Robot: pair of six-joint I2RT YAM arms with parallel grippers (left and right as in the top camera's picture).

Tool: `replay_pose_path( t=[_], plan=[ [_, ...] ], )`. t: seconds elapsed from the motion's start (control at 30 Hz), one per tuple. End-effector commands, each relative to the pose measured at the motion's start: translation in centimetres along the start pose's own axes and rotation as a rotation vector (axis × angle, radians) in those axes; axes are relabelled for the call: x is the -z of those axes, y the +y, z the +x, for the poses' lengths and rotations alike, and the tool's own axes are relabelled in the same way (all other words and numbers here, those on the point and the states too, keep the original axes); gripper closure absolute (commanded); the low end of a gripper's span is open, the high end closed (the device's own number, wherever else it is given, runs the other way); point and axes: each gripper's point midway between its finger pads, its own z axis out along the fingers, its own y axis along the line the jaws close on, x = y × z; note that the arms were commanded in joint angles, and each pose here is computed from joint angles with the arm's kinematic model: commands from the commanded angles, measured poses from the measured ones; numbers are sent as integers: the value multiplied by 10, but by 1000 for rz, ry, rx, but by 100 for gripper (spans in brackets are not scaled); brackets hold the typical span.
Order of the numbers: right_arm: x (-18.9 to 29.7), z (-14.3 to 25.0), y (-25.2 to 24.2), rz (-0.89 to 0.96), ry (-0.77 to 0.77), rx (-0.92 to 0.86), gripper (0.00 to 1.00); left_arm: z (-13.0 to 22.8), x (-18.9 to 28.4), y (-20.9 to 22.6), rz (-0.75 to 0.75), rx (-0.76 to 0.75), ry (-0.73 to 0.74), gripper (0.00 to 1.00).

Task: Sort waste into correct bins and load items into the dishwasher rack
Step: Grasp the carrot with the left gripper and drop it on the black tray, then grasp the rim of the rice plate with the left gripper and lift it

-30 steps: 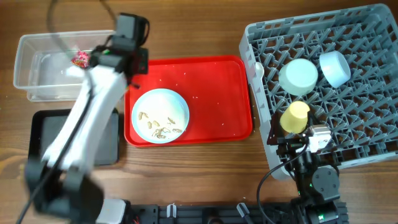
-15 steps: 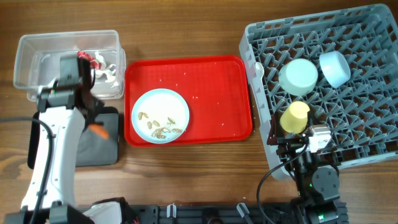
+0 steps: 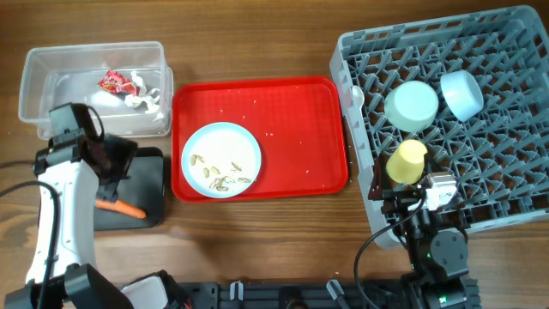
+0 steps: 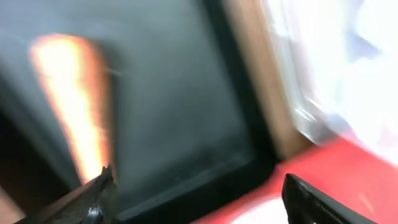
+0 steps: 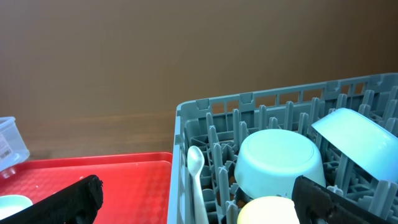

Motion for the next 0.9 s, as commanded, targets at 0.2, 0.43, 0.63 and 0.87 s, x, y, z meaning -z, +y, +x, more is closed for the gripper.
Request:
replay_pose_path(
  t=[0.2,0.43,0.63,0.87],
  plan=[
    [0,-2,0,-1,-9,-5,0,145,28,-109,286,-830,107,32],
    [0,-2,0,-1,-9,-5,0,240,8,-128,228,-1205,-54,41],
    [0,-2,0,-1,-9,-5,0,266,-41,-121,114,-1303,-79,51],
    [0,-2,0,-1,-9,-5,0,273,-68,-114,65,-1322,-54,78]
  ],
)
